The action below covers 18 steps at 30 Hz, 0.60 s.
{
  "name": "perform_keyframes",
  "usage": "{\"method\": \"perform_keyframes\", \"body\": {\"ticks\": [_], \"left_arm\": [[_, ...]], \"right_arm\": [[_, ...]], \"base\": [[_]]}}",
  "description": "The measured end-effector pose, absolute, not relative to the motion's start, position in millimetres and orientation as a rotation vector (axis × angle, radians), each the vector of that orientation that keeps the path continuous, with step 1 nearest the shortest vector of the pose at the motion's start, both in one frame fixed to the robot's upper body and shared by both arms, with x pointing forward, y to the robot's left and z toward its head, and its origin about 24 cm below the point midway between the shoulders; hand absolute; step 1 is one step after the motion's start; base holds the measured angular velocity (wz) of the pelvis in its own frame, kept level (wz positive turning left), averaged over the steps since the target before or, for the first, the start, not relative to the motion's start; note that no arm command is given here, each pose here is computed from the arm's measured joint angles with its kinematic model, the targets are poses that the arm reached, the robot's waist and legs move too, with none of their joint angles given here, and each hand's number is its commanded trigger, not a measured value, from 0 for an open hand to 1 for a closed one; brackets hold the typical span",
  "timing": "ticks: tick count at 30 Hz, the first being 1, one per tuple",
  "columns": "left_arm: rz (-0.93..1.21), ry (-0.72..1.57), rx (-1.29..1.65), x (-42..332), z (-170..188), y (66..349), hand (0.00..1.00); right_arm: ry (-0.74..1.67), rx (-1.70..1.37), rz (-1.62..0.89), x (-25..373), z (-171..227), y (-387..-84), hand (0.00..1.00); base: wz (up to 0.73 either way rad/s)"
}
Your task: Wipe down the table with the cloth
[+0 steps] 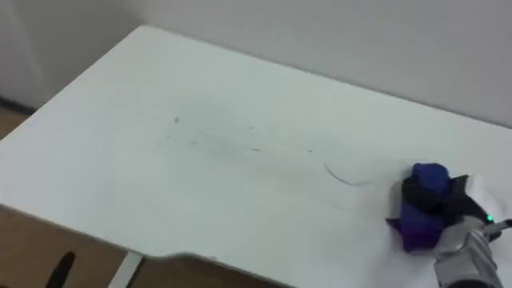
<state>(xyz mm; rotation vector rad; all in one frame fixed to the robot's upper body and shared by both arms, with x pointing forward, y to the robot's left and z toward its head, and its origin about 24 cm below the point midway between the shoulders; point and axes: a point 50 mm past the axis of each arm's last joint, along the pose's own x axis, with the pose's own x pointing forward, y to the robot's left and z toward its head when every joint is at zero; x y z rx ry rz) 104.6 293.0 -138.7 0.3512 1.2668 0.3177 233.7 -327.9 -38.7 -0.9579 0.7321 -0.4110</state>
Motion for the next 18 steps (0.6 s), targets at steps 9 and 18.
{"method": "perform_keyframes", "body": {"ticks": [9,18], "left_arm": [[0.286,1.212,0.198,129,-146,248,0.0],[0.567,1.369,0.295,39,-141,309,0.0]], "right_arm": [[0.271,-1.032,0.057,324,6,-162,1.0],[0.634,-0.905,-0.481,197,-61,-318,1.0]], "base": [[-0.3],[0.53]]}}
